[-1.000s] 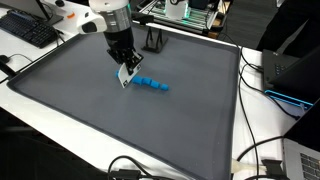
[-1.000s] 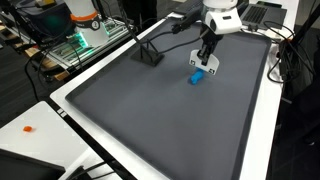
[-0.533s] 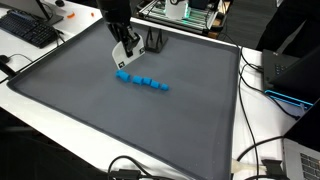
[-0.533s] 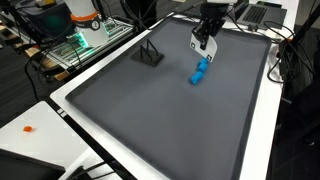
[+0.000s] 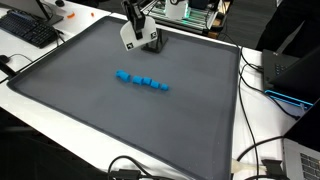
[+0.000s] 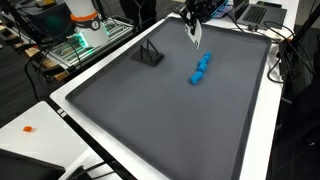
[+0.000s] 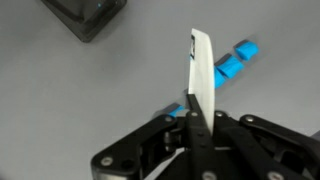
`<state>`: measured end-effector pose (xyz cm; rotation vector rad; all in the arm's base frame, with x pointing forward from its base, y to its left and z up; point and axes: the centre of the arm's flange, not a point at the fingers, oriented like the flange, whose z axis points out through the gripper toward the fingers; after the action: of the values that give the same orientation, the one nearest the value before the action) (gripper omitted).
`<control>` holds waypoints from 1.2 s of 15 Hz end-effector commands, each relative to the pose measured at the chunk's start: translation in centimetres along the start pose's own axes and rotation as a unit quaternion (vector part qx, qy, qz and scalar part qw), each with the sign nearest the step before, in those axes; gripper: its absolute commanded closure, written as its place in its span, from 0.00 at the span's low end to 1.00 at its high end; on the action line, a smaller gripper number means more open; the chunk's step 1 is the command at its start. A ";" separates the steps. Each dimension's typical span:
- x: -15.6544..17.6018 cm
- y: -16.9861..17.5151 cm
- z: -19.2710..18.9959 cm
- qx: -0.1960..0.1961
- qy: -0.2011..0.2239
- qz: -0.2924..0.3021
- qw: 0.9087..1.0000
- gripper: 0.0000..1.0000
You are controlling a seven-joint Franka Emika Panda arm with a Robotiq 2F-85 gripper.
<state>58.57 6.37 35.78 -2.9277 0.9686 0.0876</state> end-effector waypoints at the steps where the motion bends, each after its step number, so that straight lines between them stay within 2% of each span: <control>1: -3.9 3.1 0.3 0.028 -0.015 0.048 0.998 0.99; 4: -5.7 4.9 1.0 0.041 -0.022 0.092 0.995 0.99; 10: -8.6 8.4 3.7 0.042 -0.028 0.200 0.979 0.99; 15: -10.1 10.7 6.1 0.057 -0.028 0.247 0.967 0.99; 18: -10.5 11.5 7.4 0.056 -0.014 0.259 0.964 0.99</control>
<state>45.10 4.13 29.61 -2.5351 1.5939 0.1312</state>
